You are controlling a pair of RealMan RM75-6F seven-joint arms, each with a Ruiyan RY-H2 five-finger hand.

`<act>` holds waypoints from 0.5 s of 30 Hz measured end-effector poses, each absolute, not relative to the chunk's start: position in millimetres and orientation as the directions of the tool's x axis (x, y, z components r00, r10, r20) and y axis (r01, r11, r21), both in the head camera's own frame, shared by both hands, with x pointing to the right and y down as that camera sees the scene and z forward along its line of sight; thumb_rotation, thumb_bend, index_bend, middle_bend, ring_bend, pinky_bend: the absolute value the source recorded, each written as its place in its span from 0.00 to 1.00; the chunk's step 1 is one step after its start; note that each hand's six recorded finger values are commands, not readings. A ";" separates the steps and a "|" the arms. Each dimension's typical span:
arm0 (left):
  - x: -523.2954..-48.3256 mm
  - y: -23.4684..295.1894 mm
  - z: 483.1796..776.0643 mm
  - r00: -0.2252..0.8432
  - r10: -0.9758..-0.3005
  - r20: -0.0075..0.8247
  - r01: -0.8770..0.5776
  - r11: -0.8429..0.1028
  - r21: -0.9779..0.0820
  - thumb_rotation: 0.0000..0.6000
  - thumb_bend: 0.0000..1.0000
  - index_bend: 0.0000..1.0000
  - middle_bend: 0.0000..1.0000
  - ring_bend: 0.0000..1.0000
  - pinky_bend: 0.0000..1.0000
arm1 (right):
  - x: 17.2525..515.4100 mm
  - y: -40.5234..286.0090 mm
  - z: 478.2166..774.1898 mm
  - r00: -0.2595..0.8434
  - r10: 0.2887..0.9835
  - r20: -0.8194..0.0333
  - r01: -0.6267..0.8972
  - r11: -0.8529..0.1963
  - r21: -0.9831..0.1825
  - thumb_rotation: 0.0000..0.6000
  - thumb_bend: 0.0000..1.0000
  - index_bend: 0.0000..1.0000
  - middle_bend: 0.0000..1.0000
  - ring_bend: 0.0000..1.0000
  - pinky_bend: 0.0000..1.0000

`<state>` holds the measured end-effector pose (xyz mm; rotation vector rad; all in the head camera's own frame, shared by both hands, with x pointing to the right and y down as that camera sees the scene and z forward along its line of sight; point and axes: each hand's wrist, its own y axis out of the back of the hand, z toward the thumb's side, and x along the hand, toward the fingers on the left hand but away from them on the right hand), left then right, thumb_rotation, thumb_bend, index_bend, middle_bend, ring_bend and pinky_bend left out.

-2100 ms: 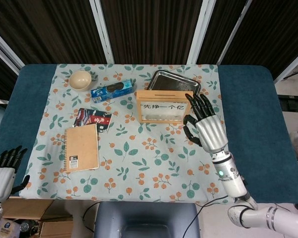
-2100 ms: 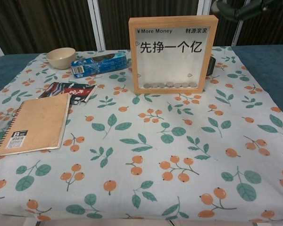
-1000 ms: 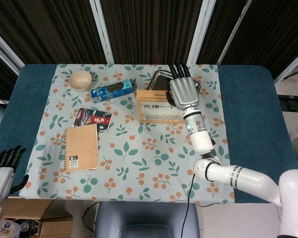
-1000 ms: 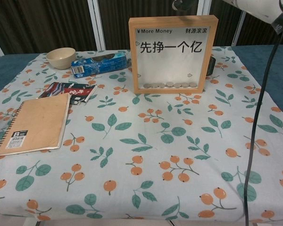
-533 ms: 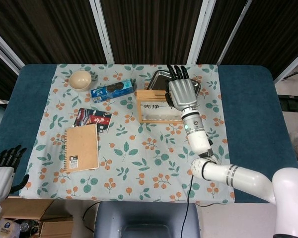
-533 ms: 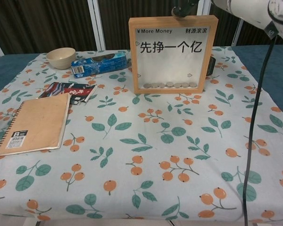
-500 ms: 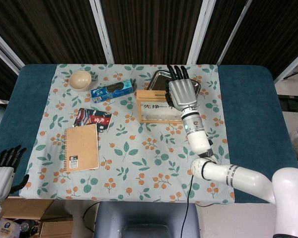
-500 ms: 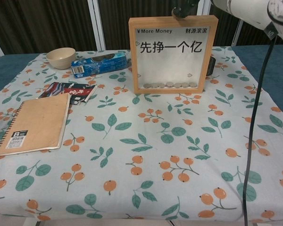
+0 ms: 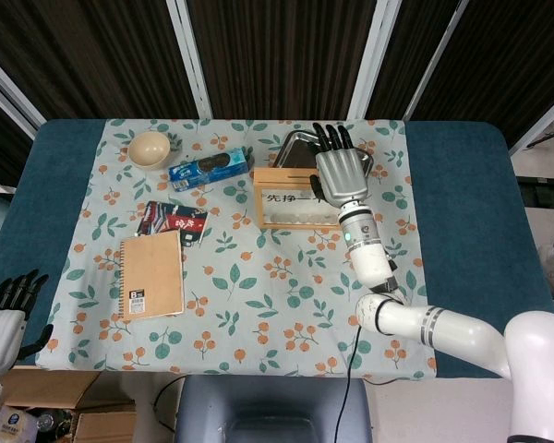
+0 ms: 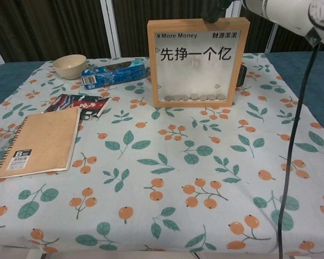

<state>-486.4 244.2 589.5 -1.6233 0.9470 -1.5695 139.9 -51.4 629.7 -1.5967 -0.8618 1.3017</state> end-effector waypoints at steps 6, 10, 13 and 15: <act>-485.6 242.6 586.3 0.008 -0.869 0.494 -0.047 -0.494 -0.868 1.00 0.37 0.00 0.00 0.00 0.00 | 153.1 -46.1 612.0 0.226 0.919 -0.323 0.018 -0.336 -0.942 1.00 0.61 0.00 0.05 0.00 0.00; -486.0 241.0 583.8 0.009 -0.873 0.487 -0.048 -0.487 -0.872 1.00 0.37 0.00 0.00 0.00 0.00 | 188.1 -28.1 589.8 0.228 0.943 -0.242 0.000 -0.248 -0.969 1.00 0.60 0.00 0.02 0.00 0.00; -483.7 239.1 582.1 0.016 -0.878 0.479 -0.047 -0.479 -0.876 1.00 0.37 0.00 0.00 0.00 0.00 | 238.3 1.7 584.0 0.198 0.952 -0.233 -0.039 -0.230 -0.972 1.00 0.54 0.00 0.00 0.00 0.00; -481.8 237.0 580.3 0.021 -0.883 0.469 -0.047 -0.470 -0.882 1.00 0.37 0.00 0.00 0.00 0.00 | 275.7 26.9 585.0 0.158 0.954 -0.256 -0.059 -0.249 -0.967 1.00 0.48 0.00 0.00 0.00 0.00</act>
